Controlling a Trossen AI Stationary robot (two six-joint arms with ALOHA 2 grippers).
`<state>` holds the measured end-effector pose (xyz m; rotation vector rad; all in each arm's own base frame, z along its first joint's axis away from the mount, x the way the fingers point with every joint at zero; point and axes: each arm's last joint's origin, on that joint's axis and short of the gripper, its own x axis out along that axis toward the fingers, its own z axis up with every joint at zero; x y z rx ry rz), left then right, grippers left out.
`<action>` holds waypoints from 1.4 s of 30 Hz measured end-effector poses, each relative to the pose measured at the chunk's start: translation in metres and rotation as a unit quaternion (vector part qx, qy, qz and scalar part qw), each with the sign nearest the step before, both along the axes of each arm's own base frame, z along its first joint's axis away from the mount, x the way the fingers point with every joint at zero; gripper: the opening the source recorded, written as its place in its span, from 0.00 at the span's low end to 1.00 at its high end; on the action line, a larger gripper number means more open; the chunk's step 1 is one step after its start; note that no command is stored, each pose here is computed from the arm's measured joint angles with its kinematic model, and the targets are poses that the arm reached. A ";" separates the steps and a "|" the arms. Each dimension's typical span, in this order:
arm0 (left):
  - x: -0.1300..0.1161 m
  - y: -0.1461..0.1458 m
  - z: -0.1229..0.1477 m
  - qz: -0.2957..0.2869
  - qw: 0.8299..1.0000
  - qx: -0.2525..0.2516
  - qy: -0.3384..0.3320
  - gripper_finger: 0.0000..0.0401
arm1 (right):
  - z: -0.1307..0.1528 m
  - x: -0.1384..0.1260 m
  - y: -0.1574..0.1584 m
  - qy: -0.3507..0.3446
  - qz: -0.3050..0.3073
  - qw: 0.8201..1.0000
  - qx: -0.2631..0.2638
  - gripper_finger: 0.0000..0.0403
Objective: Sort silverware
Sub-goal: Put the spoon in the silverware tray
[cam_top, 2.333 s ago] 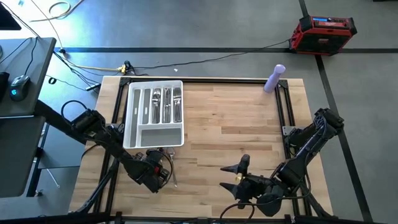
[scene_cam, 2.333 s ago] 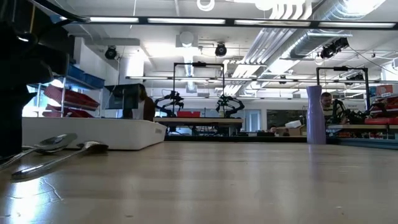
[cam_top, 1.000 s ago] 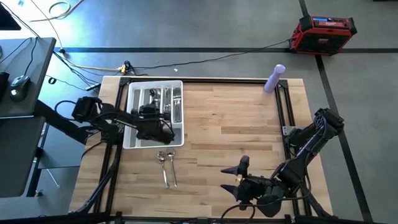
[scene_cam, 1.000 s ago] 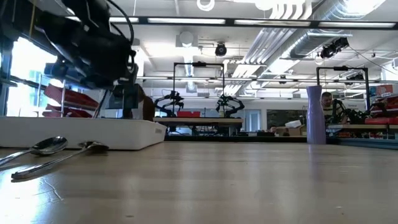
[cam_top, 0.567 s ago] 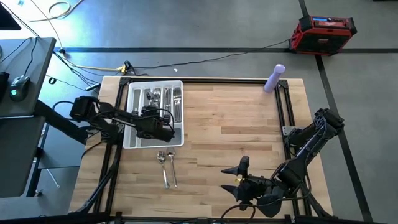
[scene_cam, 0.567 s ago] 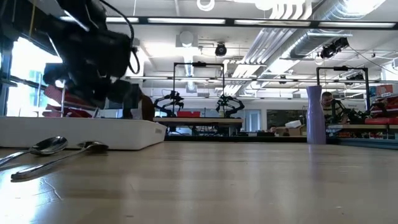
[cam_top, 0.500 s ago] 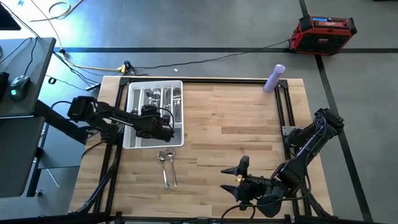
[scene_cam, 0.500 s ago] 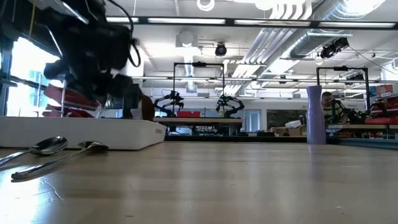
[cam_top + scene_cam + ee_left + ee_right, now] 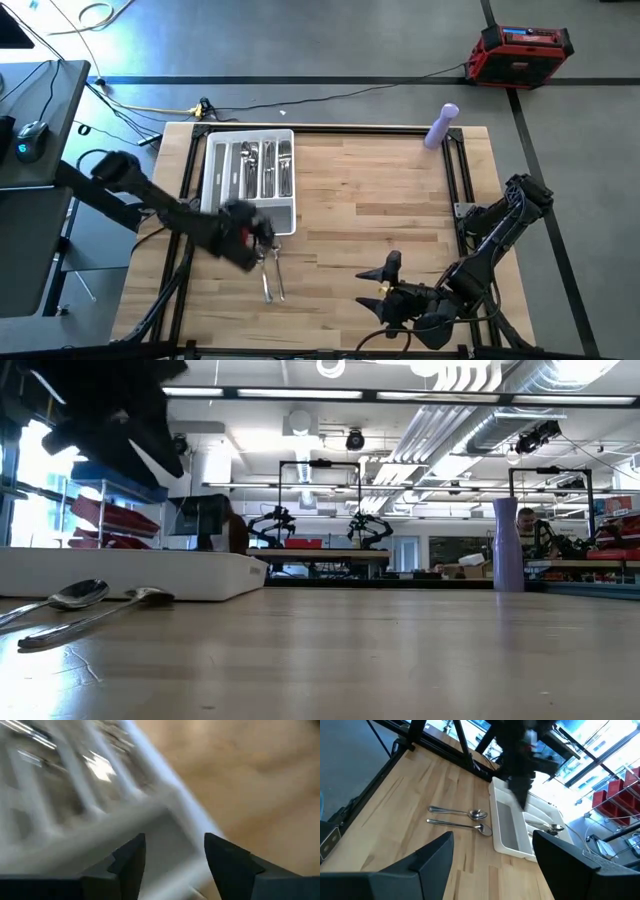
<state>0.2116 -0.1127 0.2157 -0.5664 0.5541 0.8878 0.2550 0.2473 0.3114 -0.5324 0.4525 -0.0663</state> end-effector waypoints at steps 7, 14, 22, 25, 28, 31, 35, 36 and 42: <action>0.016 -0.076 -0.055 -0.089 0.991 -0.091 -0.034 0.39 | 0.000 0.000 0.000 0.000 0.000 1.000 0.000 0.63; 0.026 -0.113 -0.058 -0.083 0.990 -0.067 0.092 0.33 | 0.000 0.000 0.000 0.001 0.001 1.000 0.000 0.63; 0.028 -0.126 -0.036 -0.018 0.983 -0.029 0.182 0.29 | 0.000 0.000 0.000 0.000 0.001 1.000 0.001 0.63; 0.034 -0.120 -0.045 -0.006 0.979 -0.063 0.191 0.32 | 0.000 -0.001 0.001 0.000 0.002 1.000 0.001 0.63; 0.038 -0.111 -0.053 -0.004 0.973 -0.078 0.218 0.37 | 0.000 -0.001 0.001 0.001 0.002 1.000 0.001 0.63; 0.038 -0.099 -0.062 0.016 0.965 -0.085 0.249 0.45 | 0.000 -0.001 0.001 0.001 0.003 1.000 0.001 0.63; 0.039 -0.086 -0.076 0.036 0.958 -0.107 0.264 0.55 | 0.000 -0.001 0.001 0.001 0.003 1.000 0.000 0.63; 0.040 -0.083 -0.079 0.039 0.958 -0.113 0.259 0.56 | 0.000 -0.001 0.001 0.001 0.003 1.000 -0.001 0.63; 0.040 -0.070 -0.094 0.046 0.957 -0.129 0.257 0.55 | -0.001 -0.001 0.001 0.003 0.003 1.000 -0.003 0.63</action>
